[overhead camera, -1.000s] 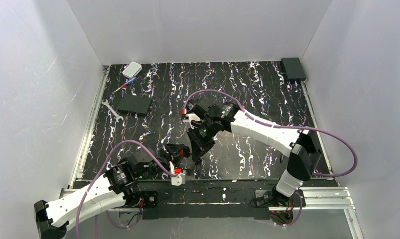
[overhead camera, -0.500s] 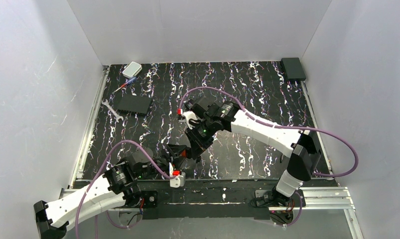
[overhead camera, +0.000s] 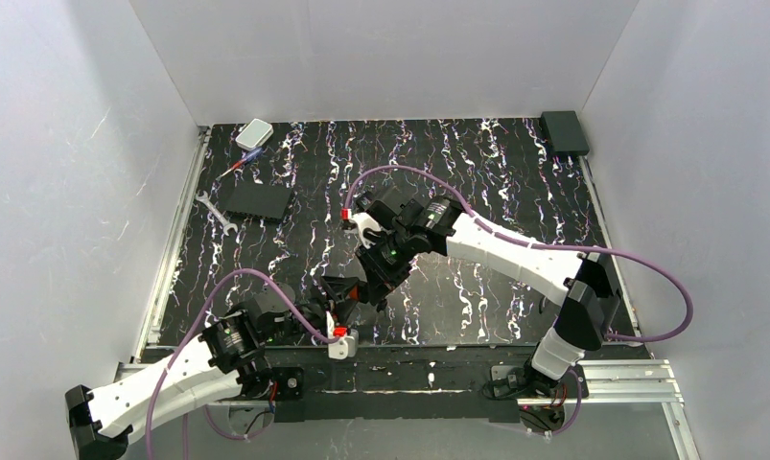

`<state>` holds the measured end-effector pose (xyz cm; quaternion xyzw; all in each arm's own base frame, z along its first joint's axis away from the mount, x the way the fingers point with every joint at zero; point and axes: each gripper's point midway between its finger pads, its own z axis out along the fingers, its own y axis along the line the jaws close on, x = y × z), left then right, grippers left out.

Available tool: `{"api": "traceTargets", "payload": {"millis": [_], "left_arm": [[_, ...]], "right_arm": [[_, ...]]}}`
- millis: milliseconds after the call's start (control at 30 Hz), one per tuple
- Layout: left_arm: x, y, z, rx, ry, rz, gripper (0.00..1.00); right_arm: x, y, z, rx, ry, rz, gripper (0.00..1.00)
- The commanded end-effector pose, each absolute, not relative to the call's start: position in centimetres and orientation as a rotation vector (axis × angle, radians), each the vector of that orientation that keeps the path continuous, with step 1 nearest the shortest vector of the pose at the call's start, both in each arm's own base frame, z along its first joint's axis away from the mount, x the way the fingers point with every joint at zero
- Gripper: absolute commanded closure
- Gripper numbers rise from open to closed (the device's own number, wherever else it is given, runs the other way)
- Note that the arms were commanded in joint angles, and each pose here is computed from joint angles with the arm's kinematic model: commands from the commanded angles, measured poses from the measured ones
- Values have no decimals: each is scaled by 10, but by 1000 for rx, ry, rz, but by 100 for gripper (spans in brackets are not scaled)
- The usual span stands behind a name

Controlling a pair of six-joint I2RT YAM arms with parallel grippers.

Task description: Unlock with the key

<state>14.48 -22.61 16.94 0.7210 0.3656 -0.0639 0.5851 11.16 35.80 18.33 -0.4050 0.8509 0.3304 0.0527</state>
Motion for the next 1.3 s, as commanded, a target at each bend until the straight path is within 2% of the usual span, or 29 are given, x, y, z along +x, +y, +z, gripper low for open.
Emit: {"api": "traceTargets", "payload": {"millis": [0, 200, 400, 500, 700, 733, 800, 867, 933, 1033, 1267], "left_arm": [[111, -254, 219, 1612, 602, -318, 100], [114, -253, 218, 1611, 607, -300, 100], [107, -256, 220, 1614, 589, -342, 100], [106, -257, 218, 1621, 584, -351, 100], [108, -255, 219, 1612, 594, -337, 100], [109, -255, 219, 1610, 598, -331, 100], [112, -254, 218, 1607, 612, -318, 100], [114, -253, 218, 1606, 619, -305, 100], [116, -253, 216, 1610, 624, -294, 100], [118, -252, 216, 1609, 629, -283, 100], [121, -253, 214, 1614, 643, -273, 100]], "right_arm": [[170, 411, 224, -1028, 2301, 1059, 99], [166, 419, 213, -925, 2430, 1271, 99], [177, 417, 223, -1172, 2127, 953, 99], [170, 425, 222, -1271, 2045, 984, 99], [178, 437, 211, -1123, 2276, 1066, 99], [178, 437, 212, -1130, 2274, 1067, 92], [179, 432, 214, -1133, 2260, 1048, 56], [179, 425, 219, -1144, 2244, 1022, 39], [176, 418, 228, -1162, 2225, 1018, 34], [169, 407, 236, -1187, 2219, 1015, 33], [156, 390, 252, -1202, 2200, 1038, 38]]}}
